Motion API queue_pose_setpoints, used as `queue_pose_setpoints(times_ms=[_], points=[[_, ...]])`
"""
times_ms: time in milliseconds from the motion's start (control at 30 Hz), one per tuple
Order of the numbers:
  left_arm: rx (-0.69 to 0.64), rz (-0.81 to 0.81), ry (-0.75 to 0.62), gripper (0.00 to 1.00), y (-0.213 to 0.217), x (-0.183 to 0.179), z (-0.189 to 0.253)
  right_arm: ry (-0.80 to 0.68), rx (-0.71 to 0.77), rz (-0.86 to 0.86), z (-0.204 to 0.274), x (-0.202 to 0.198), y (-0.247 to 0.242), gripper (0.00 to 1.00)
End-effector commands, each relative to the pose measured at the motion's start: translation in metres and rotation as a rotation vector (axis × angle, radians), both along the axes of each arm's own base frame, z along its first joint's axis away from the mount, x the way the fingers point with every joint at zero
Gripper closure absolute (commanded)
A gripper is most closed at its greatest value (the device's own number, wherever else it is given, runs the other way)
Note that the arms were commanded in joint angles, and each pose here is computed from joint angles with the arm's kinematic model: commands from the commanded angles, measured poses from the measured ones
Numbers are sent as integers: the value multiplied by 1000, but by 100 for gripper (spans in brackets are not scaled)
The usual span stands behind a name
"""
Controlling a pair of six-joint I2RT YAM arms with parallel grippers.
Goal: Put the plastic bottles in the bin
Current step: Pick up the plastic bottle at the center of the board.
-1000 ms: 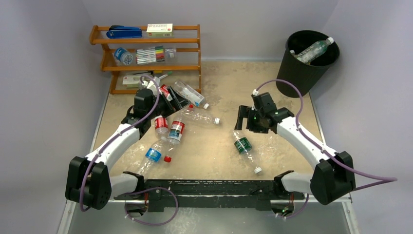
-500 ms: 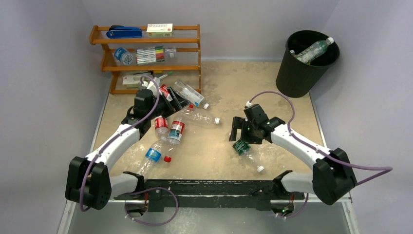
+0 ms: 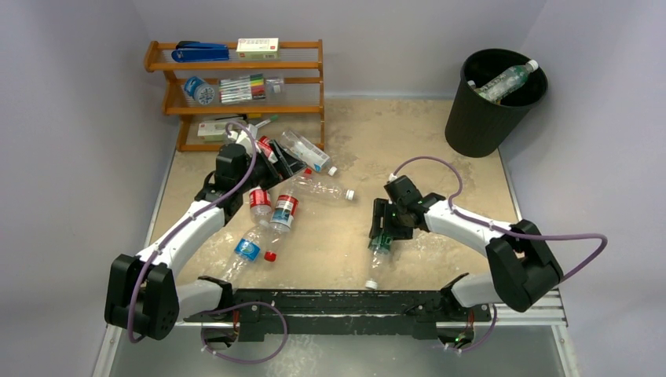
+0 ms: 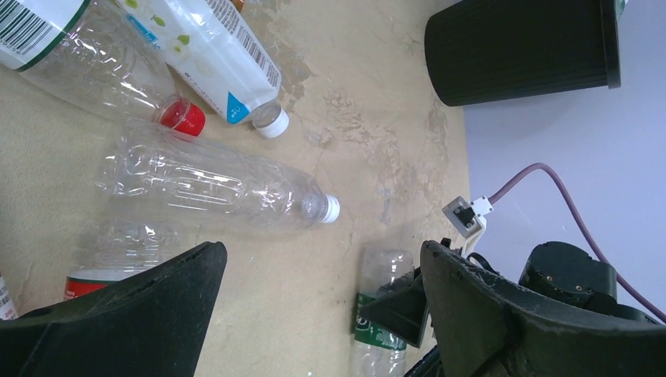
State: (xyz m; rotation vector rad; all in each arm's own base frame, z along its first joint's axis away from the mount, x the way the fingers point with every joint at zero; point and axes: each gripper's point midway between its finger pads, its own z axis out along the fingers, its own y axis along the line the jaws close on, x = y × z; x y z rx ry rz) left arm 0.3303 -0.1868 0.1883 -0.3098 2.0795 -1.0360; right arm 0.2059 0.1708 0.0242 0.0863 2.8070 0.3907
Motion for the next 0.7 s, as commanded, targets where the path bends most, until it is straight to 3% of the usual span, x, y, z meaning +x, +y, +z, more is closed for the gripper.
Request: queue_pose_setpoints(times_ms=[0,167,433,667], points=[[-7,6,-46,5,1,-1,13,-44,41,36,9,11,13,36],[6,15,-38,5,3,-2,11,-98,76,59,31,28,25,46],[40,40,-21,5,11,-7,7,-197,109,92,81,57,42,46],[68,53,5,5,15,-10,1,-357,108,98,135,105,44,45]])
